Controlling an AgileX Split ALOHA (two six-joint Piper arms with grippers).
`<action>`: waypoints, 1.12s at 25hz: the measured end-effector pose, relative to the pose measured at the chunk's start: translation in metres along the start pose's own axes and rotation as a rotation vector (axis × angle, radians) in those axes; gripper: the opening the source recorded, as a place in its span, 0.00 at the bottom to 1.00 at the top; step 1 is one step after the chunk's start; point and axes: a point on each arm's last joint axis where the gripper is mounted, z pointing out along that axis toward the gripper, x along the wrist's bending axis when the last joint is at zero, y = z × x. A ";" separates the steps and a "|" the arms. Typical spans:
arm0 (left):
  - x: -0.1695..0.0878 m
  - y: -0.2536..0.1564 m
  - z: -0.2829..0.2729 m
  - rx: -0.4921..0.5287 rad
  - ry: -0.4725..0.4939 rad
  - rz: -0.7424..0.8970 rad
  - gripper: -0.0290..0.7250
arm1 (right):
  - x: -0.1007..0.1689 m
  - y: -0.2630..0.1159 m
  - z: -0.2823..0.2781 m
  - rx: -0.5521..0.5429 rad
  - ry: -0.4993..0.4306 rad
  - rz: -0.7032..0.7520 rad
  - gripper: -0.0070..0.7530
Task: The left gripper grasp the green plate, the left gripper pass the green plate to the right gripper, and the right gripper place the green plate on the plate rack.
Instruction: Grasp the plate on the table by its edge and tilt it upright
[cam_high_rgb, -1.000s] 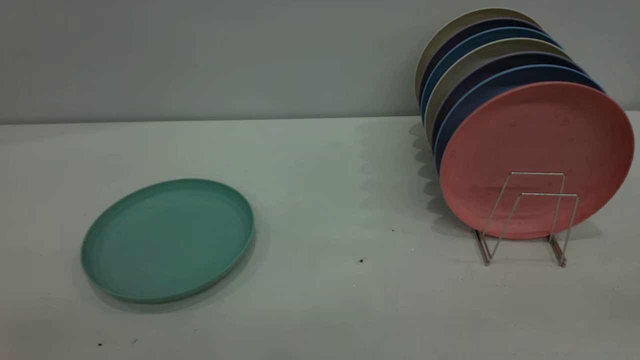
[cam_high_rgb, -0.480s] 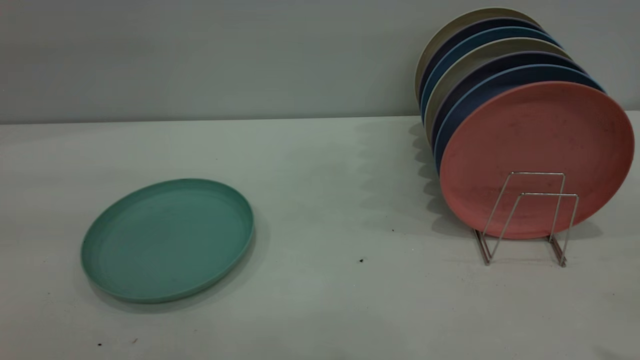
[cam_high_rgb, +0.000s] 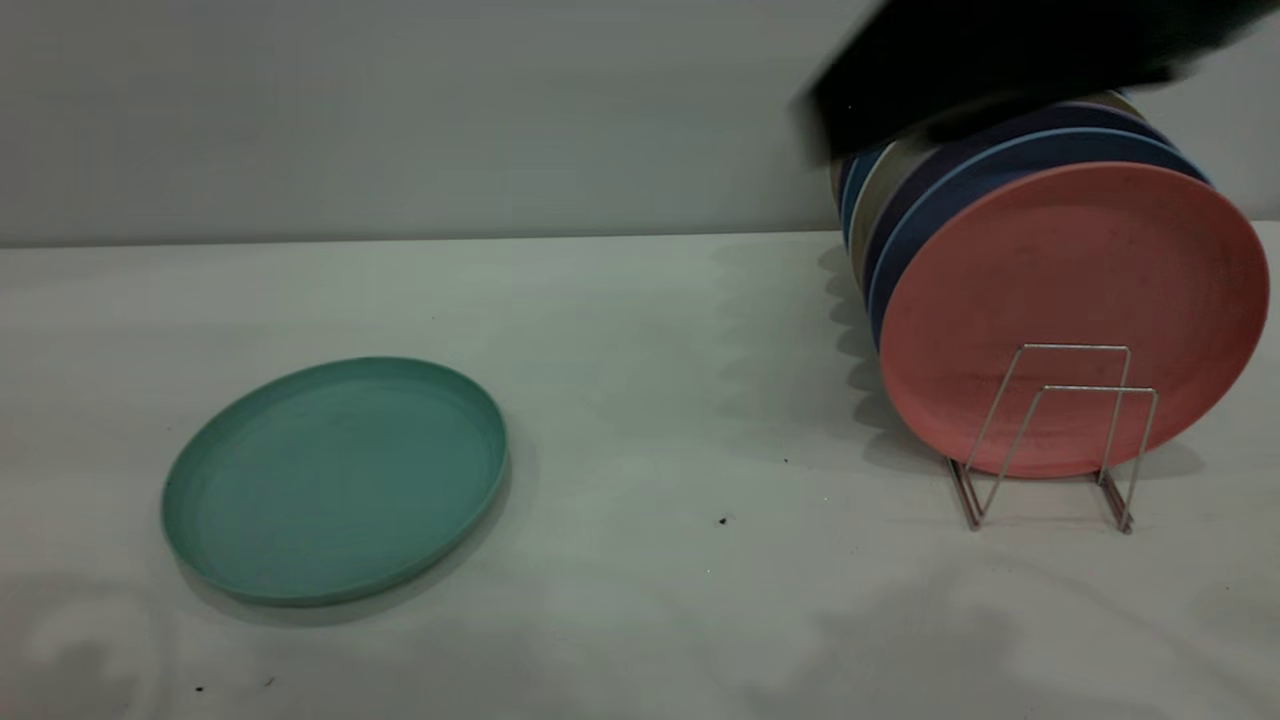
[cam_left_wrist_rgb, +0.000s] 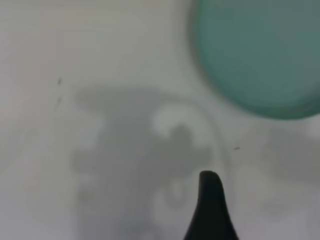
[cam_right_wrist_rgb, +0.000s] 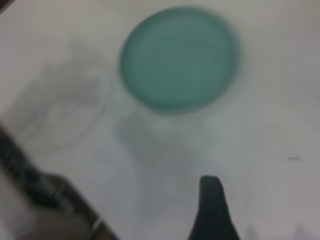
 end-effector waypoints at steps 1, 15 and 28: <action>0.006 0.003 0.010 0.027 0.009 -0.010 0.82 | 0.005 0.001 0.013 0.024 0.026 -0.015 0.76; 0.018 0.074 0.141 0.212 -0.207 0.047 0.82 | 0.015 -0.006 0.084 0.141 0.114 -0.008 0.76; 0.022 0.083 0.222 0.282 -0.281 0.075 0.73 | 0.016 -0.003 0.084 0.128 0.115 0.001 0.76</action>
